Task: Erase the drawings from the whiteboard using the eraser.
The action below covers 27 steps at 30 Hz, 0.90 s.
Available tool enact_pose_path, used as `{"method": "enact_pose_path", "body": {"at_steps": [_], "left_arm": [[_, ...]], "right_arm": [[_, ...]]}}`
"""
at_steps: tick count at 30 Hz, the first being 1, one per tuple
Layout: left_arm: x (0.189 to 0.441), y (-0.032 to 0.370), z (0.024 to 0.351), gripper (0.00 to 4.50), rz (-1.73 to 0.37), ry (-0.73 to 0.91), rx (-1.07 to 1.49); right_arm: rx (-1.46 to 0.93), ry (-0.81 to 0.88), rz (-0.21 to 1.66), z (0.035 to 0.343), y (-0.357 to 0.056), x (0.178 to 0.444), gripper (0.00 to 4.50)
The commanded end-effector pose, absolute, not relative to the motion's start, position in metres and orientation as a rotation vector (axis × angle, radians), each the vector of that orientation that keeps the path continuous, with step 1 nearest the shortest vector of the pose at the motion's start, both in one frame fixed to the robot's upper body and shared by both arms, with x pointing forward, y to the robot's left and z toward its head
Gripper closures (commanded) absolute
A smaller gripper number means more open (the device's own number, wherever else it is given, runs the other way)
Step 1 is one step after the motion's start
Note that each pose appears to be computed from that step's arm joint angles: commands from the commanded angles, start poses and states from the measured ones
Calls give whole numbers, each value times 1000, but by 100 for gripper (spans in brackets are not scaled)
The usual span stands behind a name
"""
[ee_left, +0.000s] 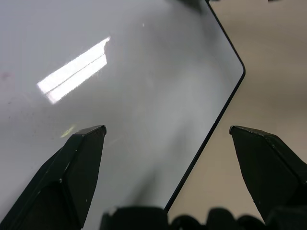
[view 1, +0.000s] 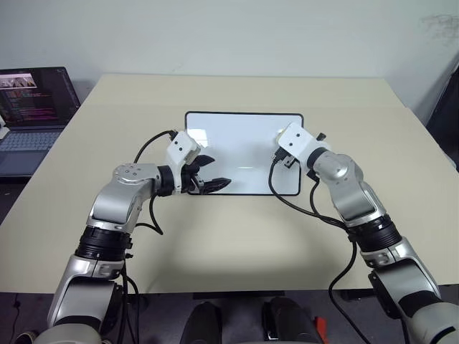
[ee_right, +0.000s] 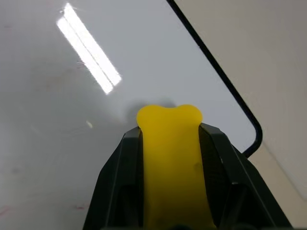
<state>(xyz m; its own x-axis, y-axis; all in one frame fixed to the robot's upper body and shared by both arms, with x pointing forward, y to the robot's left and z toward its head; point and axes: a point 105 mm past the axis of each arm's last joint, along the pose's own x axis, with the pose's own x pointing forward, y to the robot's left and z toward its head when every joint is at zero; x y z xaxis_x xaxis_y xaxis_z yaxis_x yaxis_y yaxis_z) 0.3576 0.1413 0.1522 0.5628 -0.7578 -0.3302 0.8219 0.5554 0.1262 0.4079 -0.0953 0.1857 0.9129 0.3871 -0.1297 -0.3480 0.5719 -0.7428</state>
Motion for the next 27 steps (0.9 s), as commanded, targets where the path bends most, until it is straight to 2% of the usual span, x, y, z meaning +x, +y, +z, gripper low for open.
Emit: {"method": "enact_pose_path", "body": {"at_steps": [1,7,12,16,19,21,24,27], "left_arm": [[354,142,159,0,-959,224,305],[353,143,158,0,-962,234,308],[352,142,159,0,-971,232,307],[352,141,159,0,-978,230,307],[350,139,159,0,-991,230,308],[350,138,159,0,-995,230,308],[349,138,159,0,-997,230,307],[348,136,158,0,-999,229,303]], "right_arm": [[-877,-10,431,179,-102,408,325],[-907,136,614,142,-94,388,325],[-918,188,662,131,-97,380,325],[-925,145,619,140,-98,384,325],[-912,-14,440,181,-104,404,325],[-903,-69,386,196,-106,410,325],[-903,-73,384,196,-106,413,325],[-909,-8,441,179,-104,409,325]]}}
